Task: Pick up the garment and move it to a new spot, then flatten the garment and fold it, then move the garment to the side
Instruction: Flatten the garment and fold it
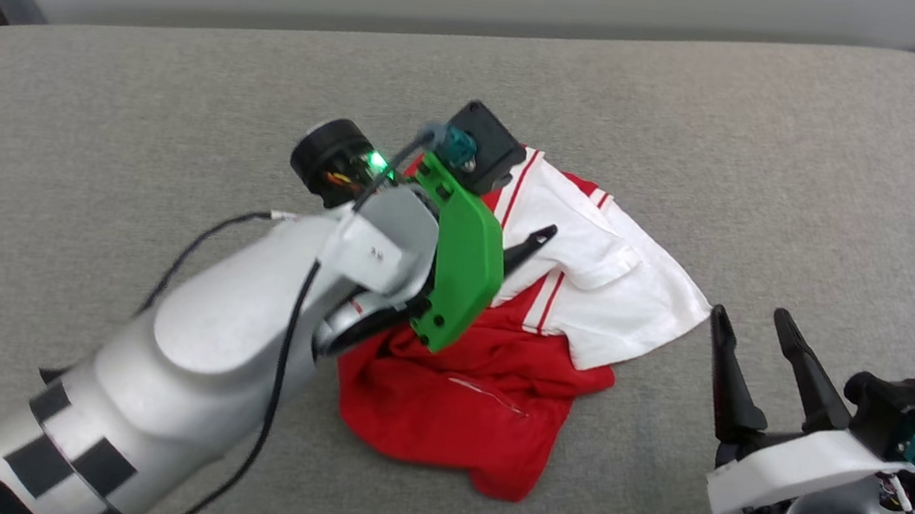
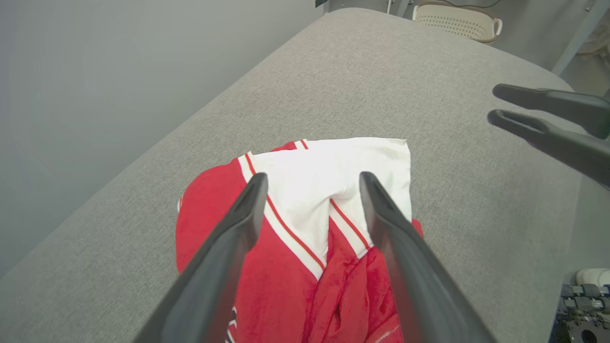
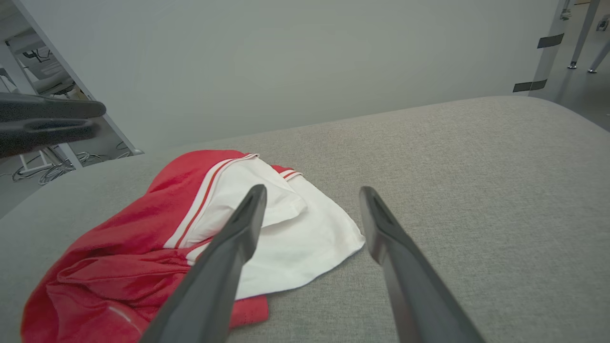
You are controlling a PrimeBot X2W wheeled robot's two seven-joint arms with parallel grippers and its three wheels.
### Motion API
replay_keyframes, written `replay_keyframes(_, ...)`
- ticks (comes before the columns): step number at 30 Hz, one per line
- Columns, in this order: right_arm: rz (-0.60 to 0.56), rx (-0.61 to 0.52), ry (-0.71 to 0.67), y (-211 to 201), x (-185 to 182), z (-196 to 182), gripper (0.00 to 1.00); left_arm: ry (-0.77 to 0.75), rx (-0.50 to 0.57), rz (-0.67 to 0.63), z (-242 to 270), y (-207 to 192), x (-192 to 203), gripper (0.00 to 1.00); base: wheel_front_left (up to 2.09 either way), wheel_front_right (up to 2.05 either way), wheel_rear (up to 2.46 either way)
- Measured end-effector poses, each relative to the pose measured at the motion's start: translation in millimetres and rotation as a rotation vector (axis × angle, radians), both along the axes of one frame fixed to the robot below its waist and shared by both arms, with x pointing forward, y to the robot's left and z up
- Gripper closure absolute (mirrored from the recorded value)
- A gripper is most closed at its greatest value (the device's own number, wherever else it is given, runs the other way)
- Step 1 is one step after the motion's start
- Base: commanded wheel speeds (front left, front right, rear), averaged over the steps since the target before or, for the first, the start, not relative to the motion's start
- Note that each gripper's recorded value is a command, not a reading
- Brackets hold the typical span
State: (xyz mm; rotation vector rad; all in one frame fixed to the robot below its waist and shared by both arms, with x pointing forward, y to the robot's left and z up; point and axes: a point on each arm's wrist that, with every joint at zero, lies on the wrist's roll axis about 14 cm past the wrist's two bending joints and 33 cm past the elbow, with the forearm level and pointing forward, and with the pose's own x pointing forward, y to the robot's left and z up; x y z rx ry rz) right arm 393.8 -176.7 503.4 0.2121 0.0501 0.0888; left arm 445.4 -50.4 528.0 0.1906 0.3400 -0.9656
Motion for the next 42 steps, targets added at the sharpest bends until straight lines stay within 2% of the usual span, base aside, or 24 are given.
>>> replay_keyframes(2, 0.001, 0.003, -0.014, 1.8, 2.0, 3.2, 0.0, 0.074, 0.082, -0.035, -10.2, -1.6, 6.9, 0.0, 0.0, 0.0, 0.0)
replay_keyframes(6, -0.01, 0.002, -0.018, -0.2, 2.5, 2.4, 0.0, 0.168, 0.174, -0.108, -22.7, -13.4, 12.6, 0.0, 0.0, 0.0, 0.0)
replay_keyframes(12, -0.054, 0.0, 0.024, -13.2, 0.6, -14.5, 0.0, 0.262, 0.251, -0.214, -45.7, -39.7, 14.5, 0.0, 0.0, 0.0, 0.0)
replay_keyframes(19, -0.12, 0.011, 0.082, -31.7, -4.8, -38.2, 0.0, 0.326, 0.28, -0.318, -80.9, -61.6, 1.6, 0.0, 0.0, 0.0, 0.0)
replay_keyframes(27, -0.136, 0.019, 0.096, -36.2, -3.2, -45.4, 0.0, 0.312, 0.292, -0.304, -95.0, -59.7, 11.4, 0.0, 0.0, 0.0, 0.0)
replay_keyframes(41, -0.123, 0.031, 0.115, -31.0, 1.3, -54.4, 0.0, 0.277, 0.396, -0.29, -116.4, -43.6, 23.8, 0.0, 0.0, 0.0, 0.0)
replay_keyframes(42, -0.124, 0.031, 0.119, -31.2, 1.1, -55.7, 0.0, 0.282, 0.403, -0.292, -118.4, -42.9, 23.0, 0.4, 0.0, 0.0, 0.0)
